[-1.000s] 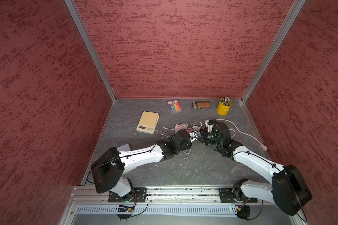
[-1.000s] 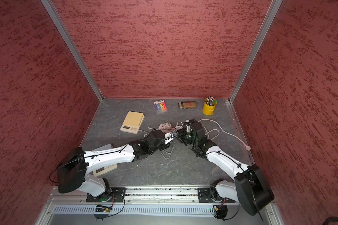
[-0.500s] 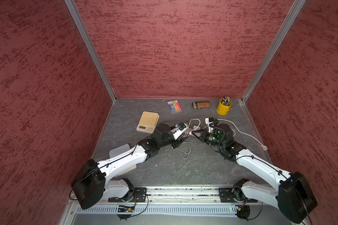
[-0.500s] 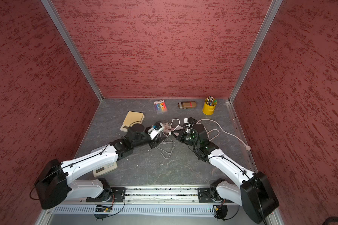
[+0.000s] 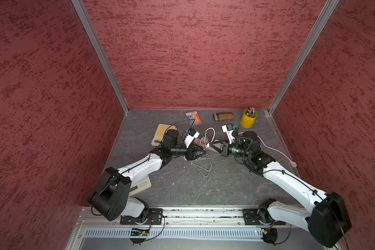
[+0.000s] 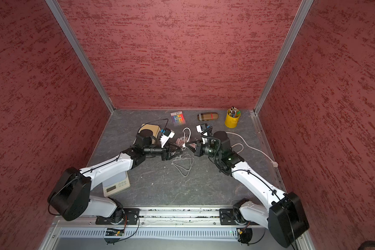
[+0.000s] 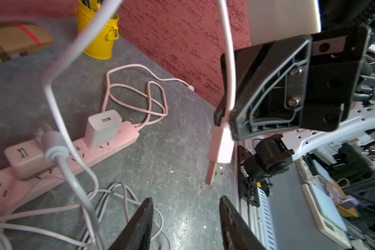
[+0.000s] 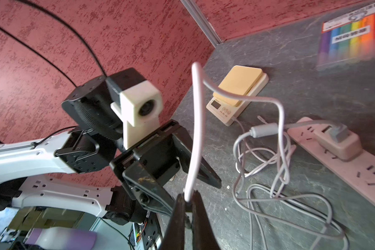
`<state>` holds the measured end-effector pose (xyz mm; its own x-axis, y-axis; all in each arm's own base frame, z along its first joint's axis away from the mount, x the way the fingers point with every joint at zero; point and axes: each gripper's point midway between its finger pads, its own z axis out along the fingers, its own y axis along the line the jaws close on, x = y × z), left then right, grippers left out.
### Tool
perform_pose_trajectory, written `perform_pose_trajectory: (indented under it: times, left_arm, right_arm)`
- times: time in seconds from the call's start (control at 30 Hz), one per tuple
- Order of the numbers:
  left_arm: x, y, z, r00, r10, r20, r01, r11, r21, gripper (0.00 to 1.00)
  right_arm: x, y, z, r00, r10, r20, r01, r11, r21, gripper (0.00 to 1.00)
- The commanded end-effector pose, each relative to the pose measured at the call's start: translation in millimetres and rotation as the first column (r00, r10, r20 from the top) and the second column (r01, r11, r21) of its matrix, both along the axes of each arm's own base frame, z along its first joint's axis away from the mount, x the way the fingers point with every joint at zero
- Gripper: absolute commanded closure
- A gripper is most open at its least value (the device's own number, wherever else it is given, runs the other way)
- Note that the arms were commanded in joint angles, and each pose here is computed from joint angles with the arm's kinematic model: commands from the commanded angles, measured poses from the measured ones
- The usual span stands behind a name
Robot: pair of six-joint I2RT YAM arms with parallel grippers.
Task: Charge the electronic scale
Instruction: Adjust the charging cable at the center of the board.
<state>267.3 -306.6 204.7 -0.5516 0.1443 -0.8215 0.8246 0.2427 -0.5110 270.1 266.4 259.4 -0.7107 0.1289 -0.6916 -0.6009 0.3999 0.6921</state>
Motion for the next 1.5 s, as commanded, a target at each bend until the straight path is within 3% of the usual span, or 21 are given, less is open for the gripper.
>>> perform_pose_trajectory:
  times: [0.0,0.23,0.4,0.57,0.63,0.73,0.8,0.83,0.93,1.0,1.07,1.2,1.27,1.47]
  left_arm:
    - [0.3,-4.6,24.6,0.999,-0.054,0.003,0.054,0.995,-0.083,0.49]
    - [2.2,2.7,37.2,0.997,-0.079,-0.014,0.077,0.987,-0.143,0.57]
    - [1.4,3.7,36.1,0.995,-0.099,-0.029,0.093,0.985,-0.147,0.75]
    - [-1.9,1.5,37.3,0.991,-0.130,-0.042,0.122,0.979,-0.165,0.85]
    - [-2.5,1.3,36.9,0.989,-0.136,-0.049,0.126,0.978,-0.168,0.84]
    - [-3.9,1.8,34.6,0.988,-0.139,-0.062,0.127,0.978,-0.168,0.69]
    - [-5.6,2.0,33.5,0.987,-0.146,-0.068,0.132,0.977,-0.167,0.67]
    - [-6.6,1.8,34.2,0.986,-0.151,-0.072,0.138,0.976,-0.168,0.68]
    - [-6.8,1.9,32.7,0.983,-0.160,-0.089,0.144,0.975,-0.168,0.87]
    - [-6.2,2.0,32.2,0.982,-0.164,-0.097,0.146,0.975,-0.169,0.90]
    - [-5.4,2.6,31.4,0.982,-0.160,-0.099,0.142,0.976,-0.168,0.84]
    - [-6.9,2.5,29.0,0.981,-0.162,-0.108,0.143,0.976,-0.162,0.65]
    - [-7.3,2.2,27.3,0.980,-0.165,-0.114,0.146,0.977,-0.158,0.64]
    - [-8.1,1.7,26.8,0.976,-0.181,-0.125,0.160,0.974,-0.162,0.95]
  right_arm:
    - [-8.7,8.2,12.0,0.995,0.091,0.045,-0.093,0.995,0.032,1.00]
    - [-9.8,11.7,4.7,0.992,0.122,0.027,-0.122,0.992,0.025,1.00]
    - [-10.4,15.2,8.8,0.989,0.146,0.034,-0.148,0.988,0.041,1.00]
    - [-5.9,15.6,8.7,0.990,0.135,0.035,-0.137,0.990,0.042,1.00]
    - [-2.5,15.2,6.2,0.992,0.120,0.031,-0.121,0.992,0.036,1.00]
    - [-0.9,15.6,5.3,0.992,0.119,0.032,-0.120,0.992,0.040,1.00]
    - [0.0,15.5,6.2,0.992,0.118,0.034,-0.119,0.992,0.043,1.00]
    - [-0.5,15.8,7.1,0.992,0.121,0.037,-0.123,0.991,0.046,1.00]
    - [0.0,15.7,8.8,0.992,0.120,0.039,-0.122,0.991,0.050,1.00]
    - [0.8,15.1,8.8,0.992,0.116,0.038,-0.118,0.992,0.050,1.00]
    - [1.9,13.8,9.7,0.994,0.106,0.041,-0.108,0.993,0.052,1.00]
    - [2.4,11.9,12.7,0.994,0.095,0.049,-0.098,0.994,0.058,1.00]
    - [2.9,11.5,13.4,0.995,0.092,0.049,-0.095,0.994,0.061,1.00]
    - [5.1,11.7,13.8,0.995,0.086,0.045,-0.089,0.993,0.076,1.00]
